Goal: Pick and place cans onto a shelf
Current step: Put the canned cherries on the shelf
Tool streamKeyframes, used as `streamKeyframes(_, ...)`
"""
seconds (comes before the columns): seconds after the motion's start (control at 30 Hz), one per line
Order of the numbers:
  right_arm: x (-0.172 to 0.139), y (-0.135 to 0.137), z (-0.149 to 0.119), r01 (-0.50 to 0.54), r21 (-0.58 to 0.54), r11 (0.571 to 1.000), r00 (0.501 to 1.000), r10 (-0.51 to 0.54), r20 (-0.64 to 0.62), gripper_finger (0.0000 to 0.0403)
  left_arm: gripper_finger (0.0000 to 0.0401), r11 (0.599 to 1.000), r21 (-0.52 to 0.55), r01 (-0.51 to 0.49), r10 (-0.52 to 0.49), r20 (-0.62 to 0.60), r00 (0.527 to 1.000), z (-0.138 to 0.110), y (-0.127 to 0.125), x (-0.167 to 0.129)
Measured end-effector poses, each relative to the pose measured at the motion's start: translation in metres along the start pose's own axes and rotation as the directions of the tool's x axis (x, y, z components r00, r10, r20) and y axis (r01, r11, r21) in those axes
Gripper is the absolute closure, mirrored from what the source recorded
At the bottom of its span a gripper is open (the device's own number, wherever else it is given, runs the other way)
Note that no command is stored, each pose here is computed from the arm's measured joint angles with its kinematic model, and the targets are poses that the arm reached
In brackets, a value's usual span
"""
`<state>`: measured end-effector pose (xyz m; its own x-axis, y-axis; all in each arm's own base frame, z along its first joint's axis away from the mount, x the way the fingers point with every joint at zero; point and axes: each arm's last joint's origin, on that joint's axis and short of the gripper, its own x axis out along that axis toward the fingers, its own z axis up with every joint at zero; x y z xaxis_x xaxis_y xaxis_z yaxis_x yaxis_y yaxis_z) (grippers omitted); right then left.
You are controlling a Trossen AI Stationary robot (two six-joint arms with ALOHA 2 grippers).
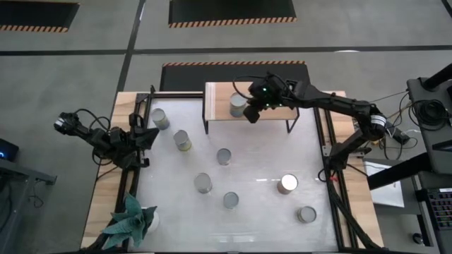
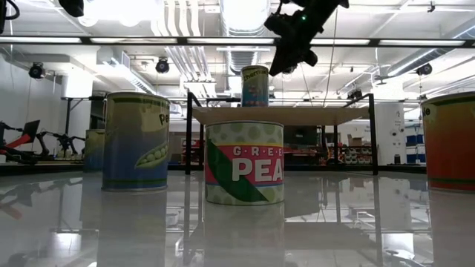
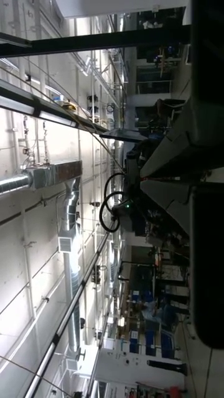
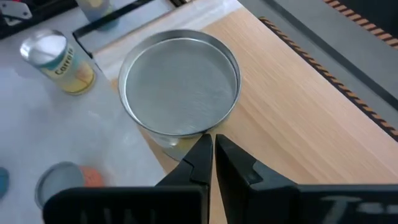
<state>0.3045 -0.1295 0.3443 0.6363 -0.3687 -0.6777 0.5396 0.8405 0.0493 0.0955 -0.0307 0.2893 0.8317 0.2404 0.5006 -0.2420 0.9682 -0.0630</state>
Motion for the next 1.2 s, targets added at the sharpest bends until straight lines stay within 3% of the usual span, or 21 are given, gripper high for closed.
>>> streamKeyframes(0.37,0.001,0.001,-0.010,0.011,-0.013,1.000,0.998,-0.012,-0.064,0.0394,0.0401,1.000,-0.001,0.000,0.000,0.001,1.000,0.000,0.000,0.000)
streamKeyframes(0.73,0.042,0.007,0.001,0.006,-0.096,0.995,0.997,0.002,0.084,0.0394,0.0401,1.000,0.000,0.000,0.000,0.000,1.000,0.000,0.000,0.000)
streamKeyframes(1.2,0.061,0.009,0.000,0.011,-0.177,0.984,0.996,0.005,0.088,0.0394,0.0401,1.000,-0.002,0.000,0.000,-0.001,1.000,0.000,0.000,0.000)
